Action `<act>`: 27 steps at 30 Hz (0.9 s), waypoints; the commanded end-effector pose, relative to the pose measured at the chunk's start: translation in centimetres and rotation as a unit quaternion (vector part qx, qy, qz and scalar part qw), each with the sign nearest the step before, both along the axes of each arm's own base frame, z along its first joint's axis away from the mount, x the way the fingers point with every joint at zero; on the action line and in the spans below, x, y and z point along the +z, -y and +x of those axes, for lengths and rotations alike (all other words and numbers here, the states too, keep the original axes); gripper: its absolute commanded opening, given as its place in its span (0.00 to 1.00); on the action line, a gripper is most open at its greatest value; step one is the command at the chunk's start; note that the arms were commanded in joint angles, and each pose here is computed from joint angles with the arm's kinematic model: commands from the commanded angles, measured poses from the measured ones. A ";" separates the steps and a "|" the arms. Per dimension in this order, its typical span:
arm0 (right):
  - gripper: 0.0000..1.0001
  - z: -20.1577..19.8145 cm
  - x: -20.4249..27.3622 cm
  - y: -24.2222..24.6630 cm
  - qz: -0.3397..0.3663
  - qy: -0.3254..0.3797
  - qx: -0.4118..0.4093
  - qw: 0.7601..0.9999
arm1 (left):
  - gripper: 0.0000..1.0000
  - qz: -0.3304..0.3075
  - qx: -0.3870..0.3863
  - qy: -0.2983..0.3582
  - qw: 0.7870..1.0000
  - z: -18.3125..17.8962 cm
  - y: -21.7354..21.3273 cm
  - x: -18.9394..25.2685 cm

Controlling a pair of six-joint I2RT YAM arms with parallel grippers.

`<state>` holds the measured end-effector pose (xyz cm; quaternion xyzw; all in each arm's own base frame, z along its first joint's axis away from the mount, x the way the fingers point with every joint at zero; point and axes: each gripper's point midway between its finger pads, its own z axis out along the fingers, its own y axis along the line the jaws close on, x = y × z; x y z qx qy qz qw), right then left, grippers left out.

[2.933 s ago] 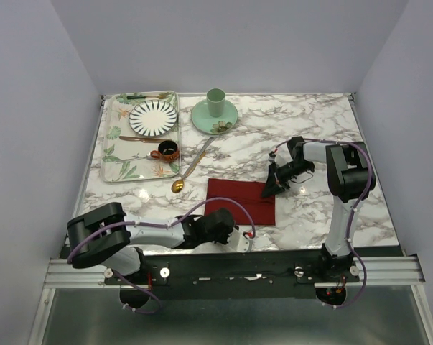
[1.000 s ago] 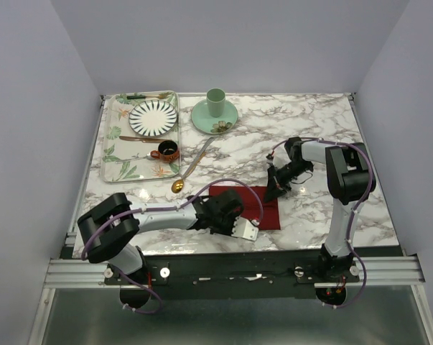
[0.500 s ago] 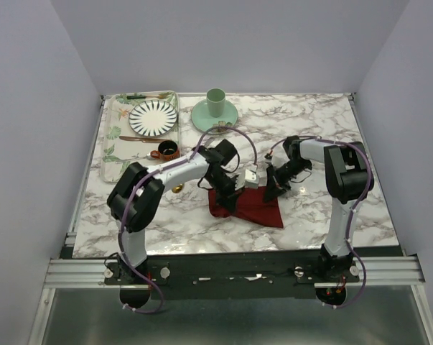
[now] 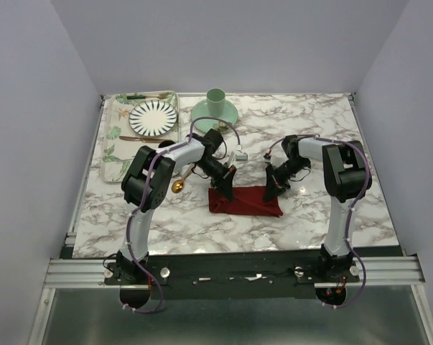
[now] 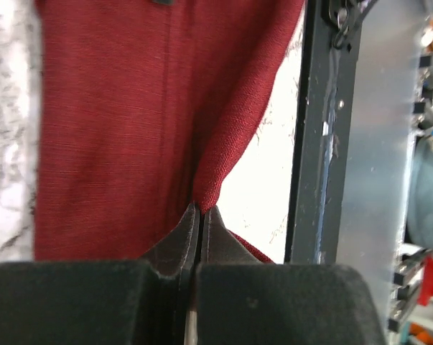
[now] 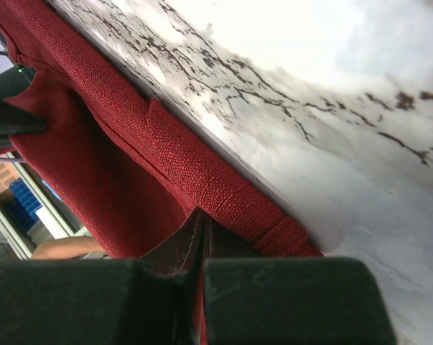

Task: Fold the napkin into a case and place the utensils inside
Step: Pick up the 2/3-rectangle-folded napkin from the center of the board, then fold the 2/3-rectangle-folded napkin at the center of the board.

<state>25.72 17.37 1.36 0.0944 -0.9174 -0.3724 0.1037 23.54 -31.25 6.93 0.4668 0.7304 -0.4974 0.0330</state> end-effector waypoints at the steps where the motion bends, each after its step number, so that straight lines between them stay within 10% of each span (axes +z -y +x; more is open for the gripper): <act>1: 0.09 1.6 -3.2 1.6 -0.058 0.047 0.033 0.997 | 0.00 -0.019 0.030 -0.054 0.998 1.3 0.4 0.6; 27: 0.12 2.8 -2.5 1.5 -0.060 0.052 0.053 0.995 | 0.00 0.053 0.129 -0.145 0.980 5.2 -2.3 -4.4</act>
